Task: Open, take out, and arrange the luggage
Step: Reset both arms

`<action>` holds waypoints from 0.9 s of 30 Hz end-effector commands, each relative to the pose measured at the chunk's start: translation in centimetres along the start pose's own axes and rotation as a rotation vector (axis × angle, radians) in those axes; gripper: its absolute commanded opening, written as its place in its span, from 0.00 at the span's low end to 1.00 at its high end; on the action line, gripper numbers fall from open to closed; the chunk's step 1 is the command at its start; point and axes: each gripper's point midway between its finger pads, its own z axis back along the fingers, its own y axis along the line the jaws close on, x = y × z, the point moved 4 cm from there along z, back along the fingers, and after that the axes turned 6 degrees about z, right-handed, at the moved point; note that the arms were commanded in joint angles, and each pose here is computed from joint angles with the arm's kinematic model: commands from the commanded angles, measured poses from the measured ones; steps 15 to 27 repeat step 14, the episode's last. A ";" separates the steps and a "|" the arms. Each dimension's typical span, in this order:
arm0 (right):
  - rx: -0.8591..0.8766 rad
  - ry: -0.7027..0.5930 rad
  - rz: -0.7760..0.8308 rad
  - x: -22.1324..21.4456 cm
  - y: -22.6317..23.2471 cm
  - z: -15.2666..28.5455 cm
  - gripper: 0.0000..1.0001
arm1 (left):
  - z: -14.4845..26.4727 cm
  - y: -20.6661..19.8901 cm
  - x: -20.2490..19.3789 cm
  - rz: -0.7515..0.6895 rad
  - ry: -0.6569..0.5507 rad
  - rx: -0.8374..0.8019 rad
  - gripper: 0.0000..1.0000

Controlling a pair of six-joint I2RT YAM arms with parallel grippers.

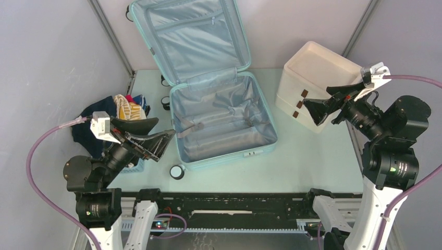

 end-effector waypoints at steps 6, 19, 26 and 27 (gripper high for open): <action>0.064 -0.014 -0.053 0.7 0.8 -0.2 1.00 | 0.2 -2.4 1.4 -0.005 -0.013 -0.089 1.00; 0.079 -0.021 -0.034 0.9 1.1 0.0 1.00 | 0.1 -1.9 1.1 -0.007 -0.006 -0.072 1.00; 0.079 -0.021 -0.034 0.9 1.1 0.0 1.00 | 0.1 -1.9 1.1 -0.007 -0.006 -0.072 1.00; 0.079 -0.021 -0.034 0.9 1.1 0.0 1.00 | 0.1 -1.9 1.1 -0.007 -0.006 -0.072 1.00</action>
